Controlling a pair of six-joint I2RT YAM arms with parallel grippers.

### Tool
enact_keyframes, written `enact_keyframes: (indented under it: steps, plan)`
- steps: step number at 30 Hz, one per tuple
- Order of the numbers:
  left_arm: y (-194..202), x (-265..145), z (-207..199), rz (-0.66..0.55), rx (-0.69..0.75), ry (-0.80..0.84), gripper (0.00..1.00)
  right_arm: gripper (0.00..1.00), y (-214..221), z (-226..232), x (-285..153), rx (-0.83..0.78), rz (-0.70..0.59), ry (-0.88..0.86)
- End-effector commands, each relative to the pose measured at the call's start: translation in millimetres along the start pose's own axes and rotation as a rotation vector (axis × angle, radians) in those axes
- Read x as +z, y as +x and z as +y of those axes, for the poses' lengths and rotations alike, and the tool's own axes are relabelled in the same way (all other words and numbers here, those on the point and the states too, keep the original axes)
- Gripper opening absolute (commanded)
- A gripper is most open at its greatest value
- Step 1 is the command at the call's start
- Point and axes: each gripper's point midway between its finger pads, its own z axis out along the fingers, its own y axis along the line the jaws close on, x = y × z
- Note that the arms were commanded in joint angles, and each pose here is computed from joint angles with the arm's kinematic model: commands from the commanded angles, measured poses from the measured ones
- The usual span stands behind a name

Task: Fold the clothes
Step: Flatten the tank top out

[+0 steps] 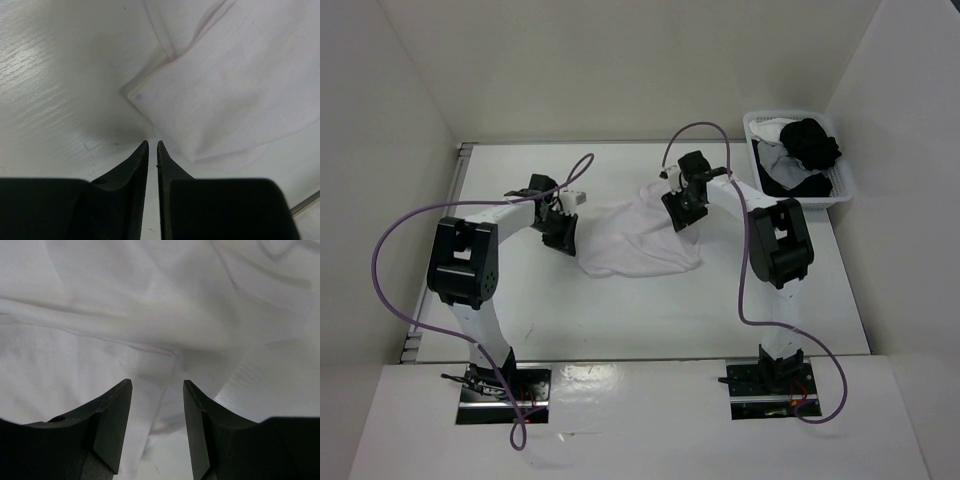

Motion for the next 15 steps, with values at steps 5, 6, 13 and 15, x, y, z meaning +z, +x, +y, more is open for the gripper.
enact_keyframes:
  steps: [5, 6, 13, 15]
  plan:
    - [-10.7, -4.0, -4.2, -0.036, -0.01, 0.028, 0.18, 0.51, -11.6, 7.2, 11.5, -0.025, -0.013, -0.01]
    - [-10.7, -4.0, -4.2, -0.036, -0.01, 0.028, 0.18, 0.51, -11.6, 7.3, 11.5, -0.025, -0.013, -0.01]
    - [-12.8, -7.0, -5.2, -0.045, -0.005, 0.027, 0.18, 0.42, -5.6, 2.5, 26.0, -0.022, 0.013, 0.006]
    - [-12.8, -7.0, -5.2, -0.045, -0.005, 0.027, 0.18, 0.36, -10.1, 2.0, 24.4, -0.023, 0.003, 0.007]
